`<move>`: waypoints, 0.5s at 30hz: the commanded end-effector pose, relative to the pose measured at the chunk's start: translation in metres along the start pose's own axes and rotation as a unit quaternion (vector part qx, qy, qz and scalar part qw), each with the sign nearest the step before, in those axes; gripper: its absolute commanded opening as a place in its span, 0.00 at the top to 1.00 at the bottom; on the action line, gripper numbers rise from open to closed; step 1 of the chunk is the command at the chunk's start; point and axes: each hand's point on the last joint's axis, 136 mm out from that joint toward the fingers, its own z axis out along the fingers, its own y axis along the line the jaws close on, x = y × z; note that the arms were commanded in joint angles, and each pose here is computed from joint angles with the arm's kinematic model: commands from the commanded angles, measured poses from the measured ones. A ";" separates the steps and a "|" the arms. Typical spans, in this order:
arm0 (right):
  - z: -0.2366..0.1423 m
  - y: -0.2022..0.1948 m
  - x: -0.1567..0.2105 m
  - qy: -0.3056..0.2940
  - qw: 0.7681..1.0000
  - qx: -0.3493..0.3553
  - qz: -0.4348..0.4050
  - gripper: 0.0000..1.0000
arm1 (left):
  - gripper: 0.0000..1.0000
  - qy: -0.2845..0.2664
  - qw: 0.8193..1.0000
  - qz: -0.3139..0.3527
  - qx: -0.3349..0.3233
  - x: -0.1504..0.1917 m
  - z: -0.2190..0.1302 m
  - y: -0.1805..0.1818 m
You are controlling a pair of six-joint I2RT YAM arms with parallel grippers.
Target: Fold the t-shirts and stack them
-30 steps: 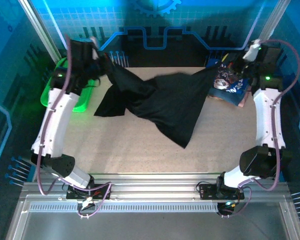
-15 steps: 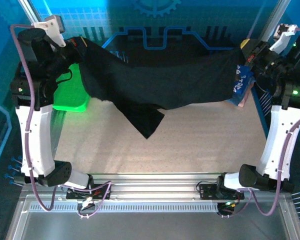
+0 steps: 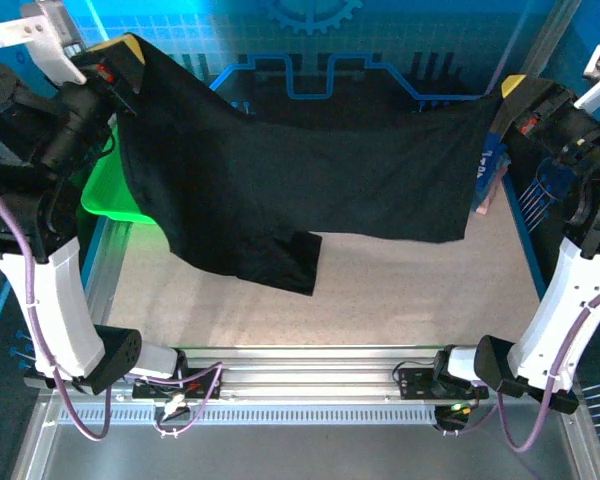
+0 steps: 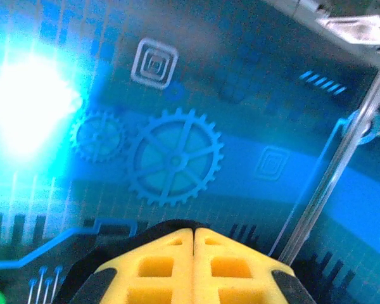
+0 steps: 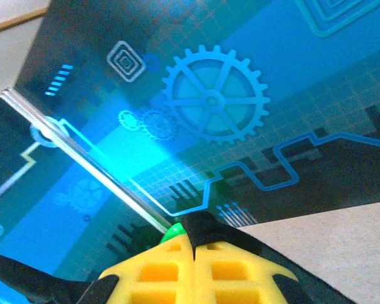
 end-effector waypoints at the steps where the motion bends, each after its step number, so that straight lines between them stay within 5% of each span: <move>1: -0.019 0.035 -0.005 -0.012 0.999 -0.040 -0.008 1.00 | 1.00 -0.058 0.998 0.017 0.035 -0.034 -0.013 -0.020; 9: -0.010 0.020 -0.005 -0.002 0.999 -0.029 0.013 1.00 | 1.00 -0.050 0.998 0.028 0.024 -0.028 0.008 -0.009; 15: 0.040 -0.061 0.012 0.039 0.997 0.023 0.062 1.00 | 1.00 0.026 0.999 0.027 -0.004 0.036 0.091 0.038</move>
